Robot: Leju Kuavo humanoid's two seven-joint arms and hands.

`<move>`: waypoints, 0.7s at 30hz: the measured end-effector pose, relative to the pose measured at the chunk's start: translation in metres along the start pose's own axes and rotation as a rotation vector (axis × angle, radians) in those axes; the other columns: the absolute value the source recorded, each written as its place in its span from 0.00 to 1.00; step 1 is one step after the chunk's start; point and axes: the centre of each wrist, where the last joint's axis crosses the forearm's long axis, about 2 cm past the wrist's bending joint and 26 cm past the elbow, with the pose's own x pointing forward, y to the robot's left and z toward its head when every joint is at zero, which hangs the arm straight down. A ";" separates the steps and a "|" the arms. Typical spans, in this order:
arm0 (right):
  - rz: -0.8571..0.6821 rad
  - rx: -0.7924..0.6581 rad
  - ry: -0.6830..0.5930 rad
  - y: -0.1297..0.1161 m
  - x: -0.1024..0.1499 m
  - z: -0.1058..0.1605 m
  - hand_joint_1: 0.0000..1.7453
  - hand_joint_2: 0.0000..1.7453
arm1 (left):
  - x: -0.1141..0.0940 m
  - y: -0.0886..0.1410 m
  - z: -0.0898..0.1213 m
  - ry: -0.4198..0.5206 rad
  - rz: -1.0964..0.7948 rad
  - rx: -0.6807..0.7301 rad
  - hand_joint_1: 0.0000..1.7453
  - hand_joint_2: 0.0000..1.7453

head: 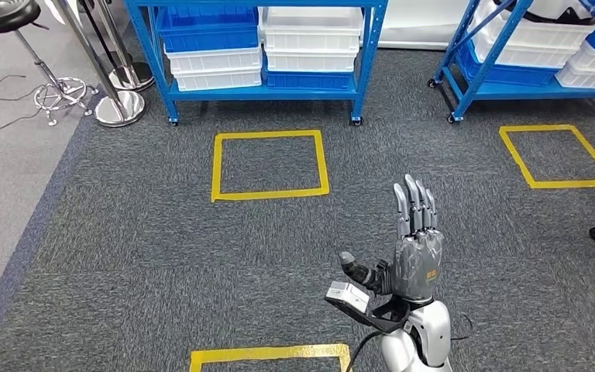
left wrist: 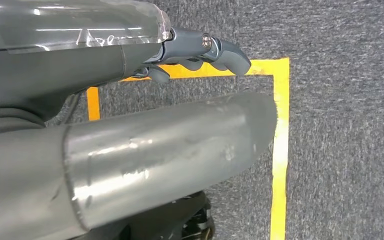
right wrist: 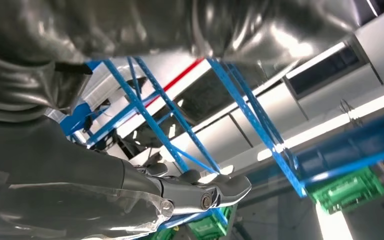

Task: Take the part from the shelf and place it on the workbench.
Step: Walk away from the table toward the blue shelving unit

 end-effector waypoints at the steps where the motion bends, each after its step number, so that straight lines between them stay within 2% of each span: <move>1: 0.015 0.019 0.018 0.001 -0.007 0.004 0.00 0.00 | 0.001 0.000 0.000 -0.001 -0.001 -0.003 0.00 0.00; 7: 0.095 0.126 0.137 0.006 -0.046 0.037 0.00 0.00 | 0.001 -0.001 0.000 -0.001 -0.007 -0.012 0.00 0.00; 15: 0.127 0.172 0.211 0.010 -0.062 0.048 0.00 0.00 | 0.002 -0.002 -0.001 -0.004 -0.005 -0.015 0.00 0.00; 20: 0.136 0.259 0.370 0.019 -0.084 0.077 0.00 0.00 | 0.000 -0.002 0.000 0.004 -0.009 -0.017 0.00 0.00; 21: 0.133 0.280 0.410 0.021 -0.091 0.086 0.00 0.25 | -0.001 -0.002 0.001 0.005 -0.009 -0.017 0.00 0.00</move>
